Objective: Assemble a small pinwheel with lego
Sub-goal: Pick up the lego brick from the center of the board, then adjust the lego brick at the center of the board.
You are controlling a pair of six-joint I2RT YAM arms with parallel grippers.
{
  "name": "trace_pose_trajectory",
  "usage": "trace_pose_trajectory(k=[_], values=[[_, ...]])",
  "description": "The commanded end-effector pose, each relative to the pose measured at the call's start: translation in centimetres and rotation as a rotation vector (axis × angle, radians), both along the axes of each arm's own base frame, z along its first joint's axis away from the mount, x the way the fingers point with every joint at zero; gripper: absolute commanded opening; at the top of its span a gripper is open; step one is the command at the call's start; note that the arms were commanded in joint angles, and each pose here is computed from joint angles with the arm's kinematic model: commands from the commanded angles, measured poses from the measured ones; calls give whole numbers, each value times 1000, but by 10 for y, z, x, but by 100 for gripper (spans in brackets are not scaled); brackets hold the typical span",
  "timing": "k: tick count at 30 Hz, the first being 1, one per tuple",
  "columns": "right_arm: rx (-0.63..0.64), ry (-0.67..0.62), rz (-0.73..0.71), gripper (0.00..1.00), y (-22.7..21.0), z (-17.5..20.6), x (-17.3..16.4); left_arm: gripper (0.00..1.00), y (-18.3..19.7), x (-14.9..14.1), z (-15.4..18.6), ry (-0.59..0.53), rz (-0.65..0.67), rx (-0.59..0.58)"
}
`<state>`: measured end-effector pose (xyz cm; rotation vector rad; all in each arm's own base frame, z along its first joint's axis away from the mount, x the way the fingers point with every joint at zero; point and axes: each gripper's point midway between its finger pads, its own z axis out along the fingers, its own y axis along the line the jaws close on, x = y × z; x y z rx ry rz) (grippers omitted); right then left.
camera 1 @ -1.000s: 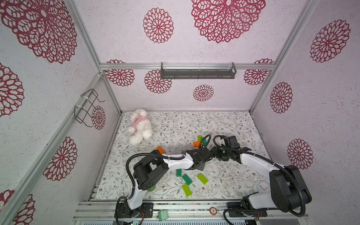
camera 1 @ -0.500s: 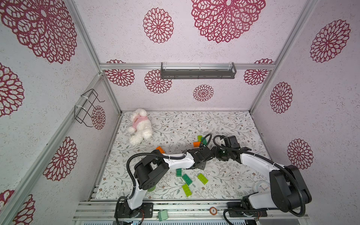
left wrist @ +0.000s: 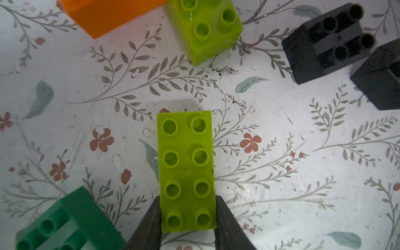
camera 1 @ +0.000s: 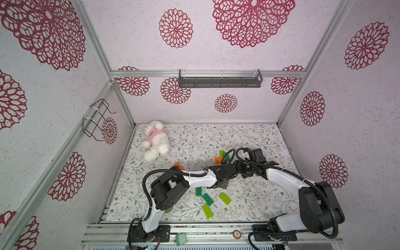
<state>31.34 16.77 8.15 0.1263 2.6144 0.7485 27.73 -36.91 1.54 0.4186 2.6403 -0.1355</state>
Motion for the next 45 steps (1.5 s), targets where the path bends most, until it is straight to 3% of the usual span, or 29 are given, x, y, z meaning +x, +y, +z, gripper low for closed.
trace_pose_trajectory(k=[1,10,13,17,22,32,39,45], values=[[5,-28,27,71,3,9,8,37,2,7,2,-18,41,-8],[14,-48,43,77,13,3,31,27,17,11,13,-28,126,-82],[38,-51,50,79,20,2,39,26,26,12,31,-41,149,-180],[57,-50,64,79,28,-1,50,26,37,10,46,-72,136,-194],[80,-36,87,79,42,-9,59,26,64,10,48,-31,198,-246],[-7,5,59,76,38,-26,48,26,106,20,53,-25,245,-255],[-13,-29,68,78,33,-11,34,26,107,24,56,-38,224,-253],[-9,-39,110,81,45,-9,51,27,106,25,65,-49,208,-304]])
